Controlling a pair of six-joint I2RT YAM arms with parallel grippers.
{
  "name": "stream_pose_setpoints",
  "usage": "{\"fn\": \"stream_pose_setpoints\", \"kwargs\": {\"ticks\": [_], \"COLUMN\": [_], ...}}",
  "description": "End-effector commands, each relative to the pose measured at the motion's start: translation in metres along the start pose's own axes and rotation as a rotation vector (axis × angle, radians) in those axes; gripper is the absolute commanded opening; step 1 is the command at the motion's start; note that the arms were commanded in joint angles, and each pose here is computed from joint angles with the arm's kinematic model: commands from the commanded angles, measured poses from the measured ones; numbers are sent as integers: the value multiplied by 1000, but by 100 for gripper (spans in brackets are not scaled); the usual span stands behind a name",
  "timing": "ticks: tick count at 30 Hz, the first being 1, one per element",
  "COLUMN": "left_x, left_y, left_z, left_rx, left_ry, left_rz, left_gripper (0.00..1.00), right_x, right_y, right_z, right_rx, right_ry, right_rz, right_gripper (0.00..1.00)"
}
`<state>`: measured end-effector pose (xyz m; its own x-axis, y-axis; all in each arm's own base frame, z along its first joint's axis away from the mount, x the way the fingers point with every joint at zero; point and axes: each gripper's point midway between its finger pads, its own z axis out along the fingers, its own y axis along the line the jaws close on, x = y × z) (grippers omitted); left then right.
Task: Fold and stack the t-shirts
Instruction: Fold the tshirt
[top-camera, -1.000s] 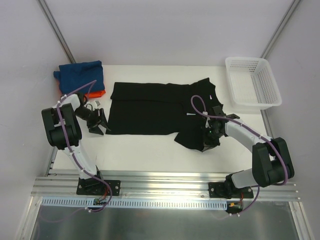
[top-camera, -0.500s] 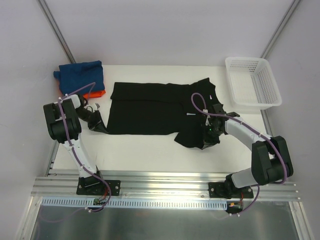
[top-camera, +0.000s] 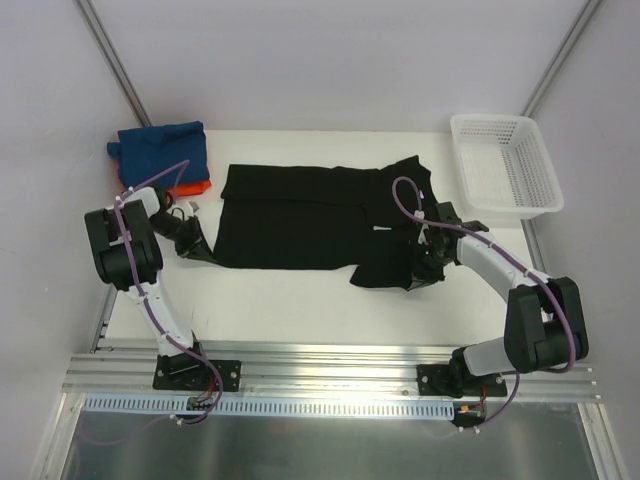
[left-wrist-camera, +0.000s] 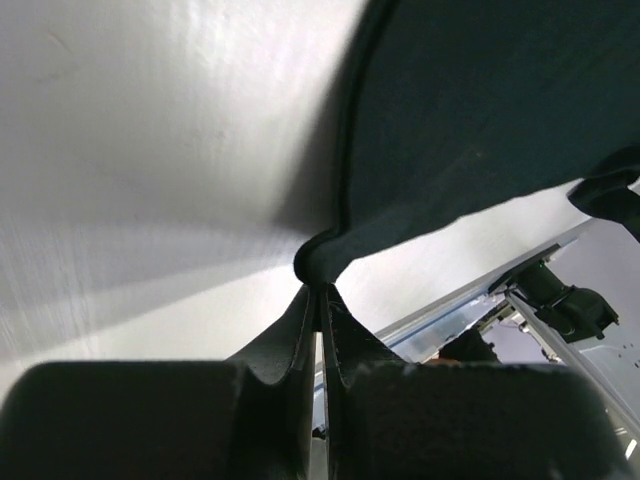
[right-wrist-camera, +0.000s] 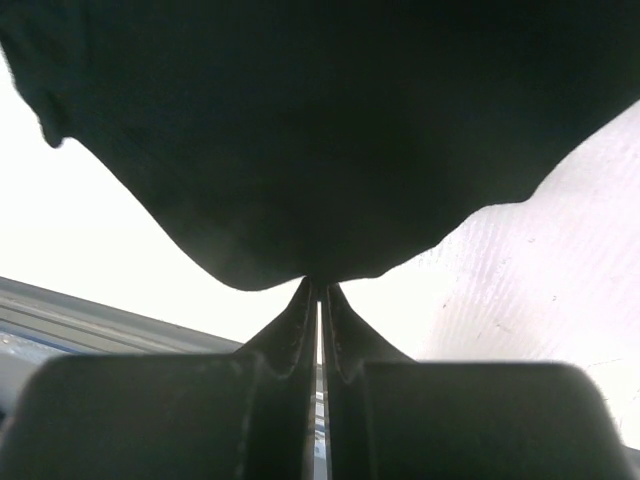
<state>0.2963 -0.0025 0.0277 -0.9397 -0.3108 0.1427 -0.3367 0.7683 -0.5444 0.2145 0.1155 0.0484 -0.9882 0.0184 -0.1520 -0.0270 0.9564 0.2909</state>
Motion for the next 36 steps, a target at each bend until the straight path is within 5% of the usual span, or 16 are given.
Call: {"fn": "stream_pose_setpoints", "kwargs": {"ticks": [1,36], "left_x": [1,-53], "left_y": [-24,-107], "left_z": [-28,-52], "left_rx": [54,85], "left_ry": [-55,-143], "left_rz": [35,289], "left_gripper": [0,0], "right_x": [-21,-136], "right_y": [4,-11], "right_z": [-22,-87], "right_rx": [-11,4], "right_ry": [-101,-443], "right_rz": [-12,-9], "right_gripper": [1,1]}}
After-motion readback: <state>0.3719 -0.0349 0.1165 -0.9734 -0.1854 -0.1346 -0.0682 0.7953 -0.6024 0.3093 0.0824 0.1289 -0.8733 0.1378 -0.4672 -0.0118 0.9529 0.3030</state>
